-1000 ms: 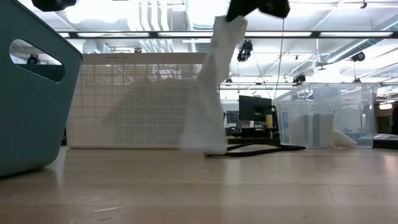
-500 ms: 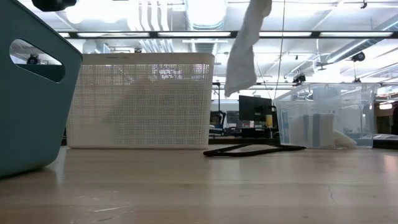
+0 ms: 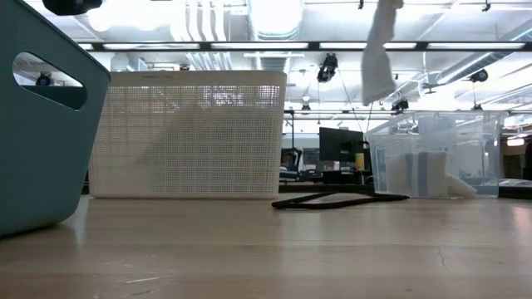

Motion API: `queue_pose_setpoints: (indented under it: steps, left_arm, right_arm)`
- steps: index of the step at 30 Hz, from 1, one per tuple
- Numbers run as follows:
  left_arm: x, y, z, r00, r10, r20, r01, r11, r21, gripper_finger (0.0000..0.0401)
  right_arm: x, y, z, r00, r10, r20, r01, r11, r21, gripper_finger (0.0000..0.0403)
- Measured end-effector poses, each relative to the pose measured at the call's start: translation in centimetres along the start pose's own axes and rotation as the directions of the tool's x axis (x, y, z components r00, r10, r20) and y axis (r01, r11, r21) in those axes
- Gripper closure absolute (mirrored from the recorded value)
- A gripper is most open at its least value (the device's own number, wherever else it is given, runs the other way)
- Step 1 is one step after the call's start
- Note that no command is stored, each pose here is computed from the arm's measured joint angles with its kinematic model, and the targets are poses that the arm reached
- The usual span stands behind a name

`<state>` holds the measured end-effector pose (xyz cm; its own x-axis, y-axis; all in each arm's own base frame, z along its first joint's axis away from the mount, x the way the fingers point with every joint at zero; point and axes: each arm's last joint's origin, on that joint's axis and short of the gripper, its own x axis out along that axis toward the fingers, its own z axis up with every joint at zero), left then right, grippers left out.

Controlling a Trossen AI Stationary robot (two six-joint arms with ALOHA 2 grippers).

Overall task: Pick & Place Cloths
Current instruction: Put the white sock into the transparent bin, then return to Home Position

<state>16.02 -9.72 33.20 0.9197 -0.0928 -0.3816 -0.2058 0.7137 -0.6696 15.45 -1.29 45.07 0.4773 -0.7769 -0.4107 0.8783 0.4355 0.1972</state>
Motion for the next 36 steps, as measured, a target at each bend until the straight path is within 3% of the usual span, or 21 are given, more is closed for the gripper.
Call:
queue_pose_setpoints:
  steps: [7,10,14,20,25,30,36]
  left_arm:
    - [0.0,0.0,0.0,1.000,0.000,0.000,0.000,1.000,0.003,0.0117]
    - [0.0,0.0,0.0,1.000,0.000,0.000,0.000,1.000,0.004,0.0117]
    - [0.0,0.1,0.0,1.000,0.004,-0.002,-0.004,1.000,0.008,0.0117]
    - [0.1,0.2,-0.2,1.000,0.009,-0.005,-0.009,1.000,0.011,0.0117]
    - [0.3,0.5,-0.5,1.000,0.017,-0.010,-0.017,1.000,0.002,0.0117]
    - [0.5,0.7,-0.8,1.000,0.027,-0.016,-0.027,1.000,0.008,0.0117]
    - [0.8,1.1,-1.1,0.999,0.043,-0.025,-0.042,0.999,0.023,0.0117]
  right_arm:
    - [-0.4,-3.7,0.3,0.980,-0.194,0.044,0.195,0.980,-0.032,0.0392]
    - [-0.2,-5.0,0.0,0.956,-0.293,0.016,0.293,0.956,0.004,0.0393]
    - [0.7,-5.4,-0.7,0.949,-0.312,-0.043,0.313,0.950,0.009,0.0392]
    - [3.3,-5.8,-3.5,0.899,-0.400,-0.180,0.408,0.913,0.012,0.0393]
    - [5.9,-6.2,-6.9,0.827,-0.479,-0.295,0.500,0.866,-0.004,0.0388]
    - [8.1,-6.6,-10.0,0.790,-0.475,-0.388,0.508,0.861,-0.020,0.0364]
    - [10.3,-6.5,-12.5,0.776,-0.392,-0.495,0.472,0.881,0.041,0.0280]
